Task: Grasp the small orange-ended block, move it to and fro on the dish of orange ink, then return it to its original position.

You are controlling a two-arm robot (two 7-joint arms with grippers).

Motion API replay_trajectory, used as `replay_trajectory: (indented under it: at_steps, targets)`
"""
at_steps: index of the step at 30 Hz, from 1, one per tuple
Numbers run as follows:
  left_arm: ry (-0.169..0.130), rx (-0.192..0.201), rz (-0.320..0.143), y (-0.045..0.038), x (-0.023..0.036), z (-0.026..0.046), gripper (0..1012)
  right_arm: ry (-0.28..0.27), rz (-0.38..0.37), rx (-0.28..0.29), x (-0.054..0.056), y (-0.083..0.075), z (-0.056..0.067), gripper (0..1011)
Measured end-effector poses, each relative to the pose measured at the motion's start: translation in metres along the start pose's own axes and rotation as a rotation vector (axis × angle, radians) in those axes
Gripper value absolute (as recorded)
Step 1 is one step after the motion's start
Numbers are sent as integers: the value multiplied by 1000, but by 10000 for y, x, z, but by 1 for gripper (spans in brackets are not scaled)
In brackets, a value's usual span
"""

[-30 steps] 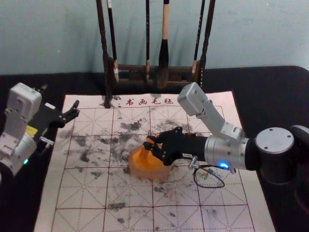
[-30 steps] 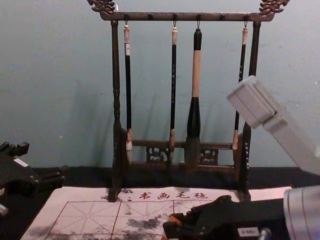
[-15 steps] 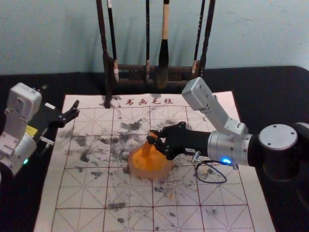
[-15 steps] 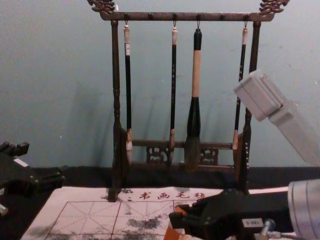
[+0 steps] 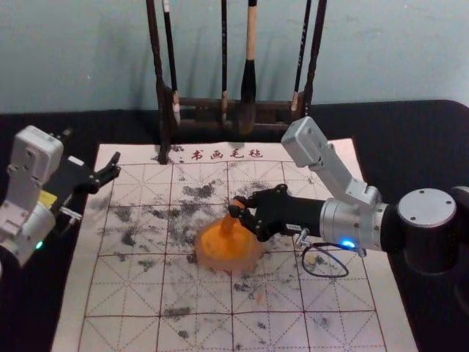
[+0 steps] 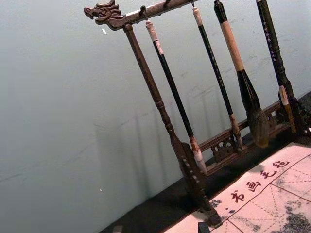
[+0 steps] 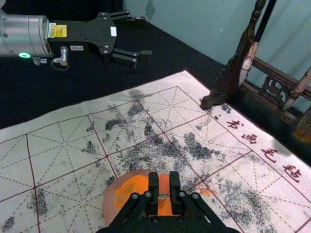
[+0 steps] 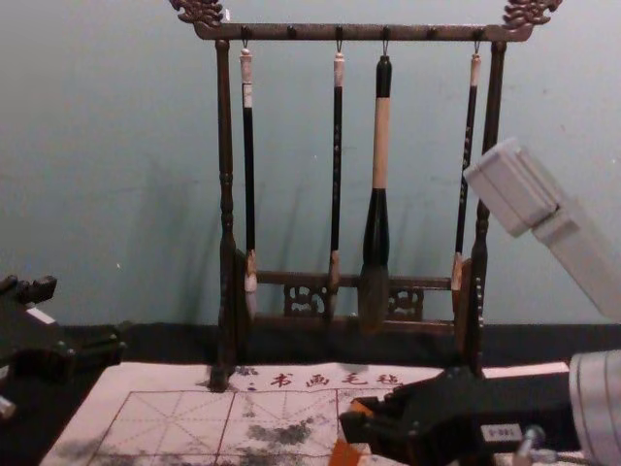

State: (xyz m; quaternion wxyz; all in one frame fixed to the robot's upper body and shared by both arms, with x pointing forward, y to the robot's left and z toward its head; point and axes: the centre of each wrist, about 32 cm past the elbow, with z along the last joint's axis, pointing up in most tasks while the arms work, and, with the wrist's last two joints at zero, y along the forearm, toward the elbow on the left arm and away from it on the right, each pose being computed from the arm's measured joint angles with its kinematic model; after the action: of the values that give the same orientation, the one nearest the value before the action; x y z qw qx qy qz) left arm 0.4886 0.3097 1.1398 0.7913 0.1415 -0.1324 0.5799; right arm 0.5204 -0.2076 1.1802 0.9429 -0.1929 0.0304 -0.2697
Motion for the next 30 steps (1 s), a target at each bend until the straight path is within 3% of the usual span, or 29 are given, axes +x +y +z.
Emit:
replay_trajectory:
  at_steps: [7, 15, 23, 30]
  targets:
    - [0, 0, 0, 0, 0, 0, 1001, -1, -7, 11, 23, -60, 18, 138]
    - [0, 0, 0, 0, 0, 0, 1001, 31, -37, 68, 89, -316, 157, 138]
    - [0, 0, 0, 0, 0, 0, 1001, 70, -76, 80, 107, -542, 267, 138]
    - [0, 0, 0, 0, 0, 0, 1001, 105, -174, 56, 95, -738, 311, 138]
